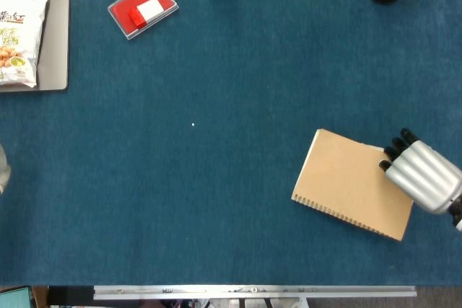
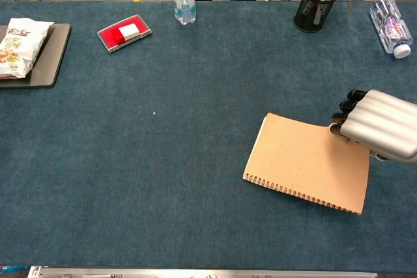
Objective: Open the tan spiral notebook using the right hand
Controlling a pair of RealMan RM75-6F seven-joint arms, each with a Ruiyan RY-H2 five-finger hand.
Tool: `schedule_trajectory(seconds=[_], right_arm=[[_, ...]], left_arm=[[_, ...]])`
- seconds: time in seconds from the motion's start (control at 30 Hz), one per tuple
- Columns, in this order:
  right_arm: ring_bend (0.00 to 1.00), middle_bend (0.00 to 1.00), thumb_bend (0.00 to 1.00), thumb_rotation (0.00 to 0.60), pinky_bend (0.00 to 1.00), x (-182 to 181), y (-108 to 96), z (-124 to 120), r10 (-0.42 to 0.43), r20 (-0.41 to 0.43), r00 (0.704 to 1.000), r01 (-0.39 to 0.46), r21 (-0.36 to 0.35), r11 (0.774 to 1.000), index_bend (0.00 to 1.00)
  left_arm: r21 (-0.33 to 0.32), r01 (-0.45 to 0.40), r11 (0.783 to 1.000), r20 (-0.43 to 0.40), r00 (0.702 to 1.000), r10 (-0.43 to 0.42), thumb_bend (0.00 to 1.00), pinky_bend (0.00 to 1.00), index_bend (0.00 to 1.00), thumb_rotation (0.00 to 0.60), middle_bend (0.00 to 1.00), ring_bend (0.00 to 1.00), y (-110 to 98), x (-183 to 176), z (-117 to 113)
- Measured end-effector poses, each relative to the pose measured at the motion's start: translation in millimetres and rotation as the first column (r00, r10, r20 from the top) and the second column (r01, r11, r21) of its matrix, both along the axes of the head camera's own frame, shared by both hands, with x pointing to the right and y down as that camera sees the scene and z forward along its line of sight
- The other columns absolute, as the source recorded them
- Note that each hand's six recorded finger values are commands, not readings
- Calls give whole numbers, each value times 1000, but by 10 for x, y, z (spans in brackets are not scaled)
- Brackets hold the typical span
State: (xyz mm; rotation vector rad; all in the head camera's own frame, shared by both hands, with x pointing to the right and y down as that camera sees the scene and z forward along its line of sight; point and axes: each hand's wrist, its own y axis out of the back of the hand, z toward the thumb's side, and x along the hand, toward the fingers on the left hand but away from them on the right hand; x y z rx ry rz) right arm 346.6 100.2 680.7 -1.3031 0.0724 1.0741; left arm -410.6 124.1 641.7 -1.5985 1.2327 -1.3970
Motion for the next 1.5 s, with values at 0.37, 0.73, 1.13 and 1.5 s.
schedule_trajectory(seconds=[0.37, 0.73, 1.13, 1.5], right_arm=[[399, 530, 406, 600, 338, 107, -42, -9, 75, -131, 989, -66, 72, 995, 587], [407, 536, 425, 600, 350, 194, -75, -31, 164, -219, 962, -136, 139, 981, 595], [411, 541, 440, 600, 391, 284, -109, -58, 259, -315, 913, -189, 237, 953, 596], [415, 540, 449, 600, 404, 261, -76, -48, 298, -330, 896, -225, 242, 944, 596]], left_arm=[[-1, 0, 1000, 1, 1000, 0, 300, 718, 660, 600, 611, 574, 0, -1, 2], [-1, 0, 1000, 0, 1000, 0, 300, 718, 661, 600, 612, 573, -1, -2, 2], [2, 0, 1000, -1, 1000, 0, 300, 718, 661, 600, 611, 574, -1, 2, -6], [-3, -1, 1000, 2, 1000, 1, 300, 718, 660, 600, 612, 574, 0, -1, 7]])
